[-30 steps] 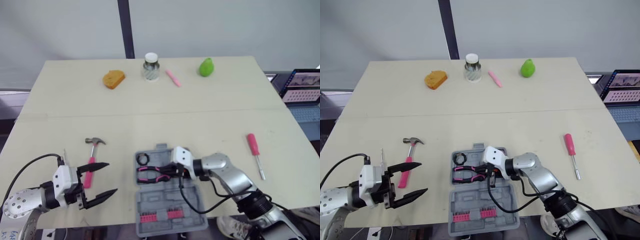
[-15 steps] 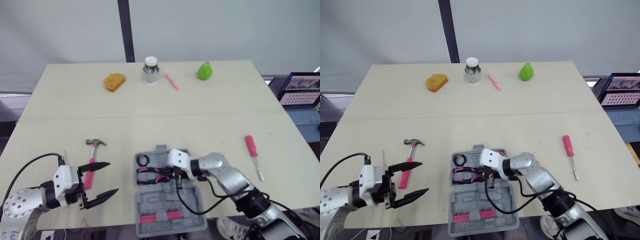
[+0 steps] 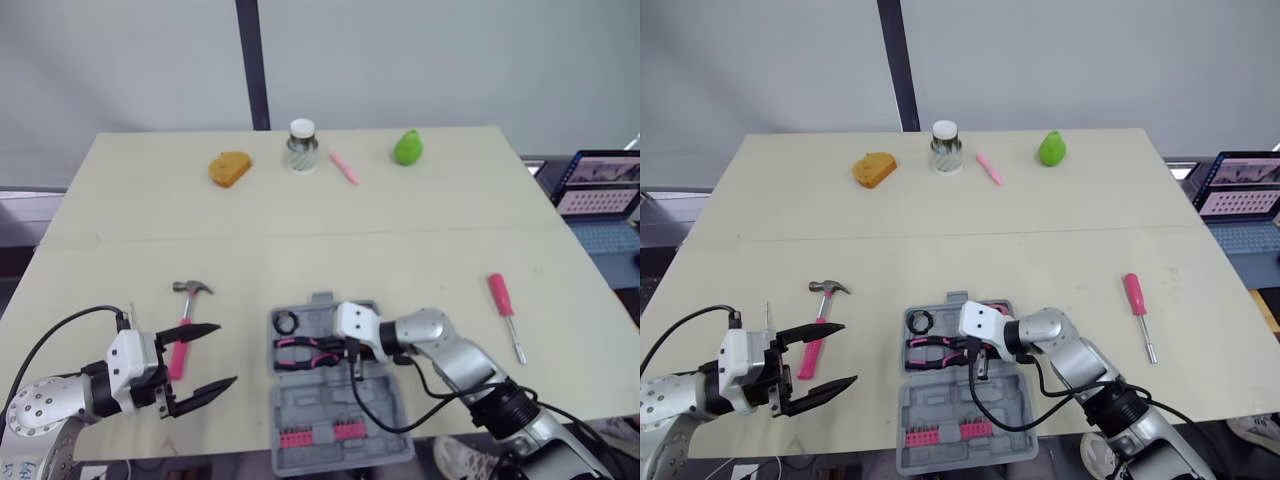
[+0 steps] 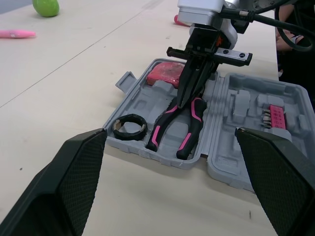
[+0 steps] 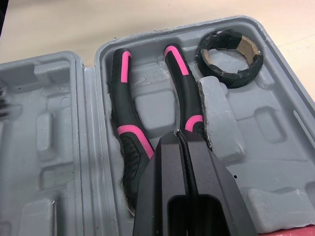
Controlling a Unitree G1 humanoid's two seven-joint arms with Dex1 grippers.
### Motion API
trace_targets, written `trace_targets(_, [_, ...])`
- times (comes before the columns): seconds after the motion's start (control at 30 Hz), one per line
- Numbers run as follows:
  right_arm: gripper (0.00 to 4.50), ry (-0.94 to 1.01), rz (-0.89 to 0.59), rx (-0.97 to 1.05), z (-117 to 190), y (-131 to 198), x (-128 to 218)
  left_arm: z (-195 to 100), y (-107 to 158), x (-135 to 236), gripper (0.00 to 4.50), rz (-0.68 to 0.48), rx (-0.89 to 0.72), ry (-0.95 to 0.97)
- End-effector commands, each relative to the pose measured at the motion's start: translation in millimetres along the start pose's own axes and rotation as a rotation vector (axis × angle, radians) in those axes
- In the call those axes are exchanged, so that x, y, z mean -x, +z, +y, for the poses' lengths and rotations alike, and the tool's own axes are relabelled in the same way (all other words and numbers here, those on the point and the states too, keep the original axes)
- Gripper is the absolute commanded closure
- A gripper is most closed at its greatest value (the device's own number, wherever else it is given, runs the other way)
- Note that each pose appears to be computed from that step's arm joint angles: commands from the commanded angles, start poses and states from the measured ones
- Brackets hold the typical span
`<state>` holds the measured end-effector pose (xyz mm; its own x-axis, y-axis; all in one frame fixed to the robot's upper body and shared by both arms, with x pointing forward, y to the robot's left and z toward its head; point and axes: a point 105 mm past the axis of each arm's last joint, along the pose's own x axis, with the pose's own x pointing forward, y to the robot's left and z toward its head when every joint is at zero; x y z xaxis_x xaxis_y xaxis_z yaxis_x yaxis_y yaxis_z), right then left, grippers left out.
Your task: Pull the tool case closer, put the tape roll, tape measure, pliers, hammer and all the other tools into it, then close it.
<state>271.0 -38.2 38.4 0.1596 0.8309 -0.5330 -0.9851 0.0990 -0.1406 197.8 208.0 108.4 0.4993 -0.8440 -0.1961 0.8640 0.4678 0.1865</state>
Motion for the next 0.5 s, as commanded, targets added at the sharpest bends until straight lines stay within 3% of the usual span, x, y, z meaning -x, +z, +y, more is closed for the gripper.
trace_targets(0.03, [4.45, -0.039, 0.243, -0.133, 5.7, -68.5, 5.3, -2.3, 6.8, -2.5, 0.00, -0.014, -0.024, -0.013])
trace_targets(0.2, [4.45, -0.044, 0.240, -0.133, 4.8, -67.9, 5.9, -2.4, 6.9, -3.7, 0.00, -0.017, -0.023, -0.014])
trace_targets(0.5, [4.45, -0.100, -0.010, -0.111, -13.2, -10.8, 25.6, -0.9, 6.5, -7.3, 0.00, -0.031, -0.005, -0.017])
